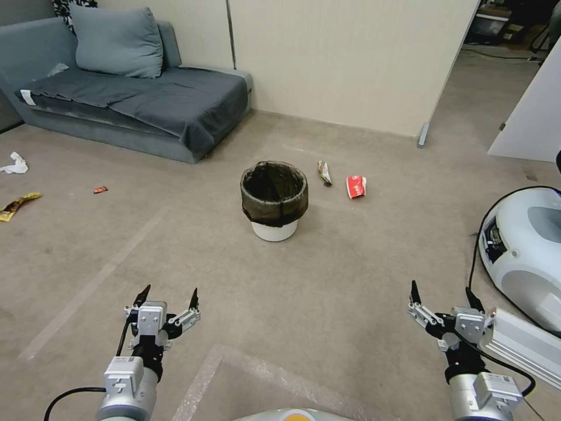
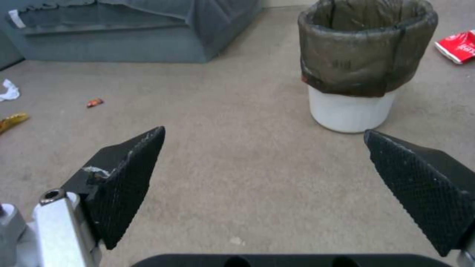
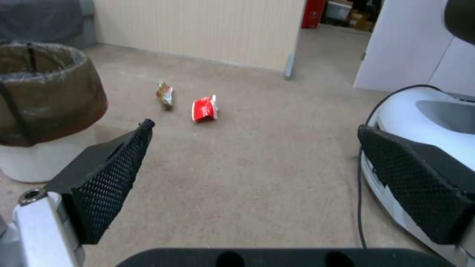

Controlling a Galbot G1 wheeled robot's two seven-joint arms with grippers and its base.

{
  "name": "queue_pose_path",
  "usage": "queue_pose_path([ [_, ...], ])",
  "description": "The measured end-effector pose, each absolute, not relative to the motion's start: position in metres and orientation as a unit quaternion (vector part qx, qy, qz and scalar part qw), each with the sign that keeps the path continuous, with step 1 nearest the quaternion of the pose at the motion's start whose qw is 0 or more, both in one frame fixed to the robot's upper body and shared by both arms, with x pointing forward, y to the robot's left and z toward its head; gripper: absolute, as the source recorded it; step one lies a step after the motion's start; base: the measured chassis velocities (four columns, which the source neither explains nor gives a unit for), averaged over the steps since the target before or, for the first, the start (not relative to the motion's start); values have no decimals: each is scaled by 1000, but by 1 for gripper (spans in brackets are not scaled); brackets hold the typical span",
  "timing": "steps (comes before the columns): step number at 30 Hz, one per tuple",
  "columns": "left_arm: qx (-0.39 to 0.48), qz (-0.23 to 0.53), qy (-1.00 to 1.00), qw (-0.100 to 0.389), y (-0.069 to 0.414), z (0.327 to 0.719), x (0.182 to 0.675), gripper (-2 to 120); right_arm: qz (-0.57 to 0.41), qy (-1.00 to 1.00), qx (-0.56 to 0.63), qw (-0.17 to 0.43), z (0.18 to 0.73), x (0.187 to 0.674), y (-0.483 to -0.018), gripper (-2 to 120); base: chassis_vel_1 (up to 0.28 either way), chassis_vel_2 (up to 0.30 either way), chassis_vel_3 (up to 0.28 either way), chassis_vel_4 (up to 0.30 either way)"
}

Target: Pick up the trash bin, then pick up the garbage from the floor and place it into the trash bin.

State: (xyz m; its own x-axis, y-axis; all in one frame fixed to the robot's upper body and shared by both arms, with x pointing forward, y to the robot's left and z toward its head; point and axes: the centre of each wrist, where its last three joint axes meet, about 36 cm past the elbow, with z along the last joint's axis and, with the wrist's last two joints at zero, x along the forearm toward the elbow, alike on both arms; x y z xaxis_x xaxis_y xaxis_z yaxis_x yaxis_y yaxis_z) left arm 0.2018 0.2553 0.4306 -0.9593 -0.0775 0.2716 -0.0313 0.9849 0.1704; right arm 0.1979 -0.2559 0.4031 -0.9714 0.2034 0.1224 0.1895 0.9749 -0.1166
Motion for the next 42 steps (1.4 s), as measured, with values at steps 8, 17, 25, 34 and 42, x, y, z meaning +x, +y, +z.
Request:
queue_pose_path([
  [8,27,-82,-986,140,255,431,202,100,54,-991,-99,68,402,197,-256,100,-83,77,77,-90],
  [17,27,-82,-986,140,255,431,202,100,58,-991,-99,67,400,196,-256,100,-87,71,81,-78],
  [25,27,-82,-986,140,255,430,201,100,58,-991,-99,67,399,196,-256,100,-118,123,120,-126],
  [34,26,-82,-986,140,255,430,201,100,58,-991,-99,68,398,196,-256,100,-120,110,117,-108],
  [42,26,-82,-986,141,255,430,201,100,57,-991,-99,68,397,196,-256,100,-99,98,105,-111],
])
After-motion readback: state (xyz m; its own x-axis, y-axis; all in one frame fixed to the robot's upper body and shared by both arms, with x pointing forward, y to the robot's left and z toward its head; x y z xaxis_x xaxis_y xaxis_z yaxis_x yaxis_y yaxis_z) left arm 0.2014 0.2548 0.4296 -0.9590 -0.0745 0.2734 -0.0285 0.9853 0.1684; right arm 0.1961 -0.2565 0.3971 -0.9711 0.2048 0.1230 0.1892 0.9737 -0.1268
